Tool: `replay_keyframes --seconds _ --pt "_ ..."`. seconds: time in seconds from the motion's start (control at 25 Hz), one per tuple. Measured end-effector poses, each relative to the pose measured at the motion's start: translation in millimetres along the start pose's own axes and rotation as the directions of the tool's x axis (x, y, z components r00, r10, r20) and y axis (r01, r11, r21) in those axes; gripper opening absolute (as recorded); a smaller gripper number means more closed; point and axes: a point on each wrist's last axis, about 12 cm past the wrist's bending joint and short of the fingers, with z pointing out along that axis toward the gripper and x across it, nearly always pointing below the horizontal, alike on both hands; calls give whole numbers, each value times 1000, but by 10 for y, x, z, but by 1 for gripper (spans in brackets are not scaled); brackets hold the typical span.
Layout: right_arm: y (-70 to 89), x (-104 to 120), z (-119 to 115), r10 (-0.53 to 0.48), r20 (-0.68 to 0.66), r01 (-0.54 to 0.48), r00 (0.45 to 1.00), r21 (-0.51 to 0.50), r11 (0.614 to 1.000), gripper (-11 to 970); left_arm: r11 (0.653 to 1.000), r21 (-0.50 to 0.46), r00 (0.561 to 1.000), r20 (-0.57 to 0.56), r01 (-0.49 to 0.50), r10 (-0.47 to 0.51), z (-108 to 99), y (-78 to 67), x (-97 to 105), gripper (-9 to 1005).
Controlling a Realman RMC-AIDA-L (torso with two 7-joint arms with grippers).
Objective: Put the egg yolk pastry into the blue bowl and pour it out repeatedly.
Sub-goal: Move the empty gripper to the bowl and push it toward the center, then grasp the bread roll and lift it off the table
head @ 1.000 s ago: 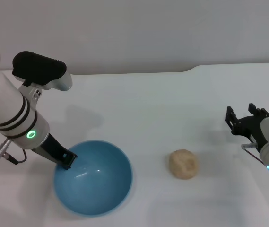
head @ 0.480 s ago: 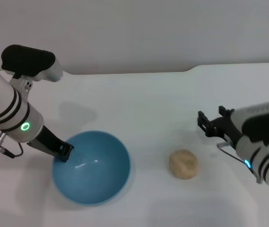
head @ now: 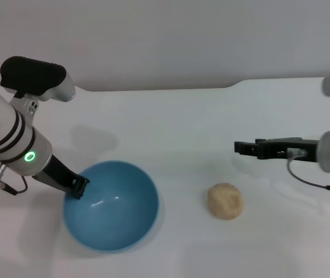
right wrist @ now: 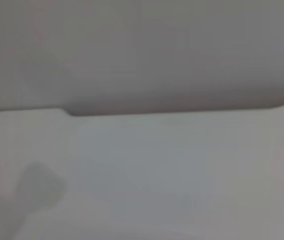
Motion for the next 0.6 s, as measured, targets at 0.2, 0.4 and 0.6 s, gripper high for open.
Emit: replay_keyframes --seconds 0.2,0.4,0.6 --pt "-118 -178 -306 160 -167 -169 973 -38 985 552 1000 -1 1000 -5 -5 5 8 -3 9 -2" --pt "-125 -317 -518 191 -310 -208 931 -22 978 551 1000 -4 1000 -8 -7 7 13 1 18 -1" --pt "-13 -454 -568 150 -441 -144 885 49 988 551 1000 -2 1000 -10 -7 7 26 12 44 -1"
